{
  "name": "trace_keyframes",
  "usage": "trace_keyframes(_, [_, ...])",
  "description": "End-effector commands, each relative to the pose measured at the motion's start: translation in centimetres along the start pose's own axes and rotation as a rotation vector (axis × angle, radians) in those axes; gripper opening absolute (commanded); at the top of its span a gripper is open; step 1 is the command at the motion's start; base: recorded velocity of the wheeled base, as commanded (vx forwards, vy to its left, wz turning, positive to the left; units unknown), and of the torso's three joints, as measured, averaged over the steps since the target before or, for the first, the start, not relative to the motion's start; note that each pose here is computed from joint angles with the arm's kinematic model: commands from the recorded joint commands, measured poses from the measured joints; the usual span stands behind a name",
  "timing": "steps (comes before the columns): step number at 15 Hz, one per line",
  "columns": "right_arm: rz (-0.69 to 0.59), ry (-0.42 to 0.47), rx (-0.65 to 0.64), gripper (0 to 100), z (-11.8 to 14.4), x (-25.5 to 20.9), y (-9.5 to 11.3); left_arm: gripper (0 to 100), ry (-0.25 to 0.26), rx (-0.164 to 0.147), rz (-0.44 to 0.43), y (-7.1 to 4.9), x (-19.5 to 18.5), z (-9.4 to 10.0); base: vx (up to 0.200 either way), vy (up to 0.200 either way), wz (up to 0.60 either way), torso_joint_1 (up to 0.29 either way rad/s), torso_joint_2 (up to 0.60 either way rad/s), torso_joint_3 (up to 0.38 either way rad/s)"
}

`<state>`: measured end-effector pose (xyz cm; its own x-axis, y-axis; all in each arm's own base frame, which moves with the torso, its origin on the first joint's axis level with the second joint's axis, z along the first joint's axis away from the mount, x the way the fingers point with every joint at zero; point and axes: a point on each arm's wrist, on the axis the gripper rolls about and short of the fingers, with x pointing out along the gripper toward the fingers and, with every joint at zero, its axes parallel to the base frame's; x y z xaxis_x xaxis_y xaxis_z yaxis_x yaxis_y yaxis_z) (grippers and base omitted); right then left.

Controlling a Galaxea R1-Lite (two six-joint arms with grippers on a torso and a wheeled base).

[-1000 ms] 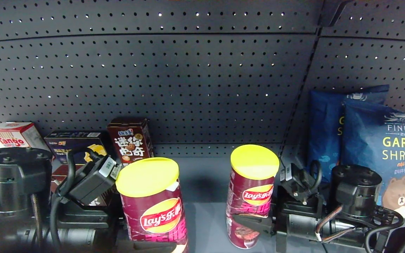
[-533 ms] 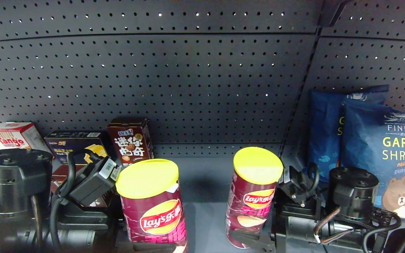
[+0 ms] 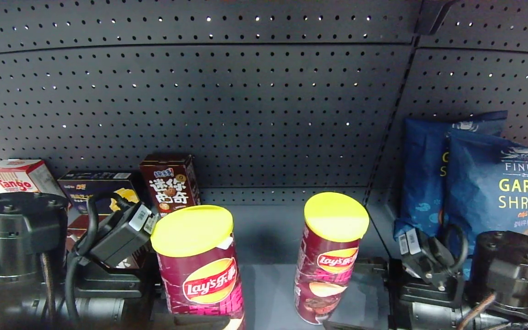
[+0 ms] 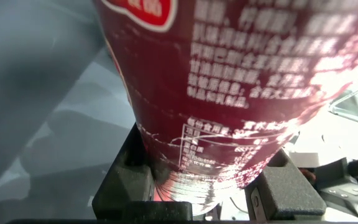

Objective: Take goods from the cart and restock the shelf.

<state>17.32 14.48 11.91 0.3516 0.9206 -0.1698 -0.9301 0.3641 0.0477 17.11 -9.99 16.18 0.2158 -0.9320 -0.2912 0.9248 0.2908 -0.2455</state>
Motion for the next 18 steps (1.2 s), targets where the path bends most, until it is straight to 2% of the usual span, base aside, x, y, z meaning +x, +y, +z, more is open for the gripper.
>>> trace_keyframes(1, [-0.005, -0.081, -0.003, 100, 1.5, -3.2, 1.9, 0, -0.007, 0.009, 0.016, 0.3, 0.2, 0.5, 0.000, 0.000, 0.00, 0.000, 0.00, 0.000])
trace_keyframes(5, [-0.046, -0.098, -0.009, 100, 1.4, -5.4, 3.0, 0, -0.039, 0.046, 0.061, 1.1, 0.7, 1.6, 0.000, 0.000, 0.00, 0.000, 0.00, 0.000])
trace_keyframes(7, [-0.058, -0.118, -0.020, 100, 2.6, -6.5, 3.5, 0, -0.046, 0.056, 0.095, 1.2, 0.7, 1.9, 0.000, 0.000, 0.00, 0.000, 0.00, 0.000])
trace_keyframes(10, [-0.128, -0.058, 0.008, 100, 5.9, -9.1, 5.2, 0, -0.053, 0.058, 0.097, 1.2, 0.6, 2.2, 0.000, 0.000, 0.00, 0.000, 0.00, 0.000])
trace_keyframes(11, [-0.135, -0.055, 0.008, 100, 6.7, -9.9, 5.7, 0, -0.063, 0.068, 0.101, 1.3, 0.7, 2.8, 0.000, 0.000, 0.00, 0.000, 0.00, 0.000])
trace_keyframes(13, [-0.147, -0.061, 0.006, 100, 7.1, -10.7, 6.1, 0, -0.074, 0.083, 0.101, 1.7, 0.9, 3.5, 0.000, 0.000, 0.00, 0.000, 0.00, 0.000])
trace_keyframes(14, [-0.173, -0.066, 0.004, 100, 6.7, -11.1, 6.3, 0, -0.079, 0.093, 0.117, 2.2, 1.5, 4.1, 0.000, 0.000, 0.00, 0.000, 0.00, 0.000])
trace_keyframes(15, [-0.179, -0.066, 0.004, 100, 6.6, -11.2, 6.4, 0, -0.087, 0.119, 0.134, 2.4, 1.7, 4.6, 0.000, 0.000, 0.00, 0.000, 0.00, 0.000])
trace_keyframes(16, [-0.181, -0.068, 0.008, 100, 6.5, -11.3, 6.5, 0, -0.079, 0.162, 0.154, 2.9, 2.0, 4.8, 0.000, 0.000, 0.00, 0.000, 0.00, 0.000])
trace_keyframes(18, [-0.179, -0.054, 0.016, 100, 5.9, -11.3, 6.5, 0, -0.070, 0.189, 0.168, 3.4, 2.2, 4.9, 0.000, 0.000, 0.00, 0.000, 0.00, 0.000])
